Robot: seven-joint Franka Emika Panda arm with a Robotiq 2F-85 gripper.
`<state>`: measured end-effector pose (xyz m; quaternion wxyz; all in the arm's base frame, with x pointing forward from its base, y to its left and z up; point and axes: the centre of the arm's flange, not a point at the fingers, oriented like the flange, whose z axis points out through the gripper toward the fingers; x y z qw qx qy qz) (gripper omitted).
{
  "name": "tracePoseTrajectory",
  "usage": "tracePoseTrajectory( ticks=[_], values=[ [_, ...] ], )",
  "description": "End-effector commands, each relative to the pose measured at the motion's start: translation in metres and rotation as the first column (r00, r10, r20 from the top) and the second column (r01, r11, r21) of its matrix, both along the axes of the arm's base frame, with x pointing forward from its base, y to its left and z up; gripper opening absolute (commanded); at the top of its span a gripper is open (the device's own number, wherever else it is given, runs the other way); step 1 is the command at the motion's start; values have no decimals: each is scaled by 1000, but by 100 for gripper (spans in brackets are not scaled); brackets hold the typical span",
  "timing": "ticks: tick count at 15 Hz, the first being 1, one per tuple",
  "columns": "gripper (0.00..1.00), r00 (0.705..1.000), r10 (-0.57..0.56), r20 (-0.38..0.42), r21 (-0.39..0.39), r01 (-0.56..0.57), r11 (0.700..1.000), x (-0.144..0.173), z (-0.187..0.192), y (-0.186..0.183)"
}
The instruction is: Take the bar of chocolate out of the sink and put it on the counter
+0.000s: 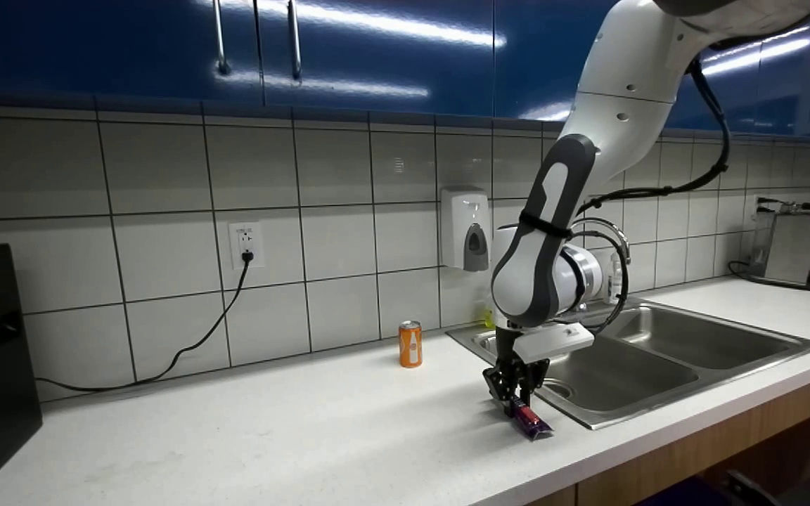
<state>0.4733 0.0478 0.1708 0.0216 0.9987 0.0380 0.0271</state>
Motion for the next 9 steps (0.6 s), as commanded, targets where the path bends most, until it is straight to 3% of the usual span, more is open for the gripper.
tracePoseTrajectory(
  ticks=[1,2,3,8,9],
  values=[
    [10,1000,5,-1,3,-5,1000,3,-2,3],
    [60,1000,1,0,4,-1,1000,3,-2,3],
    [61,1000,-2,0,5,2,1000,3,-2,3],
    [98,1000,-21,-3,9,21,1000,-1,2,0],
    [100,1000,-27,-2,11,27,1000,-2,5,0]
  ],
)
